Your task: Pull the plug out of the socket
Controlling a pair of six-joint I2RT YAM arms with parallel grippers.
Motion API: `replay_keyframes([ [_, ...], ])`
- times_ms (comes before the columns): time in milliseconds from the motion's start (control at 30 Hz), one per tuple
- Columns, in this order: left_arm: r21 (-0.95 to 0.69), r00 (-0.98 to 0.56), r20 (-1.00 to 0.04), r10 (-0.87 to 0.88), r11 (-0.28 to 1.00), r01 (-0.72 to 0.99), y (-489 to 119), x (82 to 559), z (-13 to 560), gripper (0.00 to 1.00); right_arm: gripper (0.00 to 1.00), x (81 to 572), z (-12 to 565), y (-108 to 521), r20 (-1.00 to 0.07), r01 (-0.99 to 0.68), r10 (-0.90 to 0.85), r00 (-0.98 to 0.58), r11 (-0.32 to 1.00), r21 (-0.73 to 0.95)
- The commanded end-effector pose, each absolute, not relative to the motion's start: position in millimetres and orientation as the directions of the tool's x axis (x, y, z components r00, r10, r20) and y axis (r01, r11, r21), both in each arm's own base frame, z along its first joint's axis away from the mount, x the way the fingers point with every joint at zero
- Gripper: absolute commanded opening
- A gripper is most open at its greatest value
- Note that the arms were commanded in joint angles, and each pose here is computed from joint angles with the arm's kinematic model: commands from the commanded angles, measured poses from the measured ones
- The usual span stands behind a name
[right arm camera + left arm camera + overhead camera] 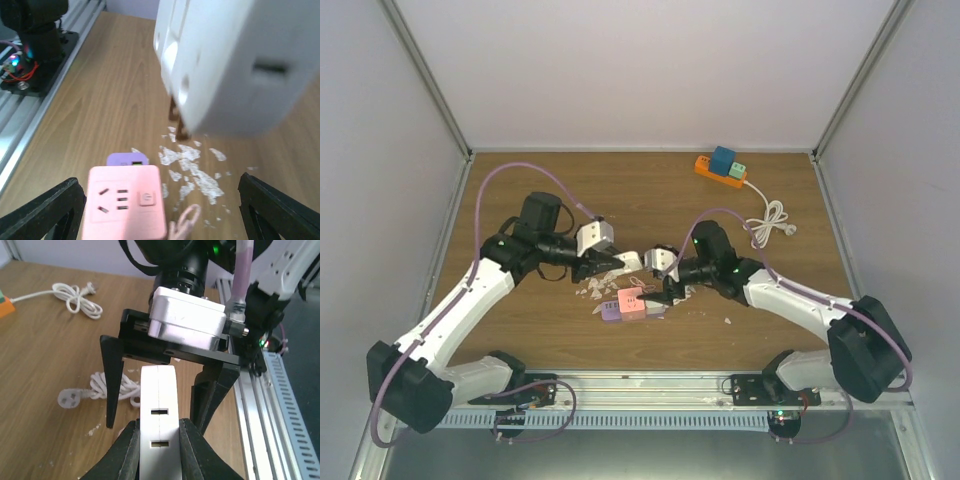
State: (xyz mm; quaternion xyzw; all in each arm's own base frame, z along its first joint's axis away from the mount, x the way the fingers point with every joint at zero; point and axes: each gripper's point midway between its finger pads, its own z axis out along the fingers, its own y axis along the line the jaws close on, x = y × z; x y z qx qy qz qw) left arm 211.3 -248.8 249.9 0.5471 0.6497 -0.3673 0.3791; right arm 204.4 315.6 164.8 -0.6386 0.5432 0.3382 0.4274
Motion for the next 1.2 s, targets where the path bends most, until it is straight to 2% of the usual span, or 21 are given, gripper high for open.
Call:
replay_keyframes([
  [0,-0.110,-0.131,-0.951,0.282,0.087,0.990,-243.0,214.6,296.7,0.00,0.86,230.7,203.3,308.1,-0.897,-0.962,-0.371,0.240,0.030,-0.270],
  [200,-0.179,-0.184,-0.965,0.185,0.041,0.983,-236.1,218.1,323.4,0.00,0.99,265.2,234.9,301.2,-0.914,-0.954,-0.339,0.224,0.114,-0.276],
  [367,-0.217,-0.209,-0.968,0.140,-0.041,0.975,-237.9,206.9,334.2,0.00,1.00,280.2,254.0,306.7,-0.927,-0.949,-0.305,0.217,0.157,-0.274],
  [533,-0.247,-0.237,-0.963,0.129,-0.066,0.967,-238.9,206.0,333.4,0.00,1.00,282.8,270.4,312.2,-0.950,-0.958,-0.248,0.187,0.167,-0.232],
  [800,-0.277,-0.270,-0.955,0.119,-0.042,0.960,-238.9,210.9,324.6,0.00,1.00,250.8,292.7,316.2,-0.967,-0.976,-0.156,0.199,0.062,-0.211],
  [1167,-0.309,-0.306,-0.945,0.115,-0.011,0.951,-237.7,221.6,314.8,0.00,0.99,224.9,297.1,331.5,-0.969,-0.979,-0.138,0.203,-0.049,-0.198],
])
